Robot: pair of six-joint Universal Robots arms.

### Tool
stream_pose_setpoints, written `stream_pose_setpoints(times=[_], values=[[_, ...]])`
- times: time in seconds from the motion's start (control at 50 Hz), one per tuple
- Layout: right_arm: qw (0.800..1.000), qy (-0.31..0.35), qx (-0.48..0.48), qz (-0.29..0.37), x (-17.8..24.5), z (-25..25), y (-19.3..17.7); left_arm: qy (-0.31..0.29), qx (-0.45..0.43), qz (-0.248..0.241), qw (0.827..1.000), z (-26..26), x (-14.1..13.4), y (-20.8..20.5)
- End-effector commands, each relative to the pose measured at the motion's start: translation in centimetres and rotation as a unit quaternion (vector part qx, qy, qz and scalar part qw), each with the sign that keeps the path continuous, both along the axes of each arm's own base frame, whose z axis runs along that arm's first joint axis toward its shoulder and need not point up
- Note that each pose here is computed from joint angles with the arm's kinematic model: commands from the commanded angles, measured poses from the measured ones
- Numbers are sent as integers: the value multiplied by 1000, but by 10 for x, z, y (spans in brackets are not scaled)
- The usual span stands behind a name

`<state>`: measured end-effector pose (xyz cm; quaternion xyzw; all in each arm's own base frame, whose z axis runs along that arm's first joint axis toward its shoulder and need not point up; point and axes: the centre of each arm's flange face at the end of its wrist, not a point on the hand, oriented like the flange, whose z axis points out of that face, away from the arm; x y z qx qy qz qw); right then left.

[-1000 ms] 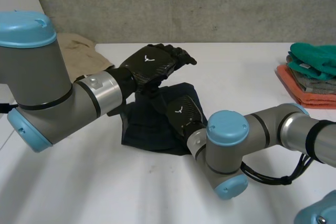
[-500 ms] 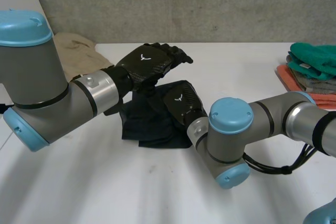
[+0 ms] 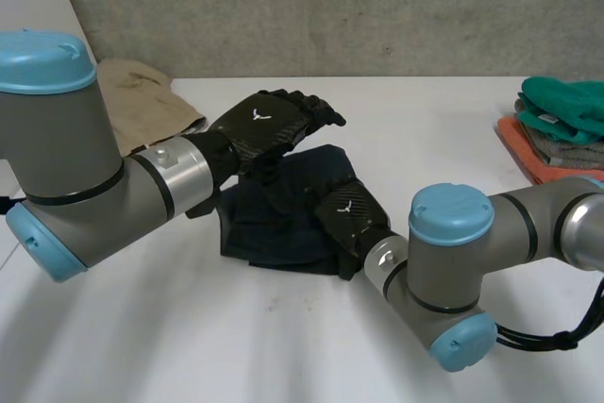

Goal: Fold the laundry.

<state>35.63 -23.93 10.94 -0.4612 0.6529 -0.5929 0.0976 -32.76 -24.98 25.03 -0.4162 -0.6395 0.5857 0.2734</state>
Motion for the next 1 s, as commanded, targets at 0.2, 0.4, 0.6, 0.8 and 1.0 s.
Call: stream_pose_setpoints(times=[0.2,0.4,0.6,0.8,1.0], values=[[998,-8,-68,12,20,-9,-19,0,2,0,1000,-1,0,1],[996,-18,-84,12,28,-6,-30,-1,2,0,1000,-1,0,1],[996,-25,-90,15,37,-12,-40,-3,6,0,1000,-3,2,3],[995,-36,-92,26,39,-6,-40,-2,4,1,1000,-1,2,3],[993,-34,-113,-29,-3,23,-82,3,-5,10,1000,7,8,1]])
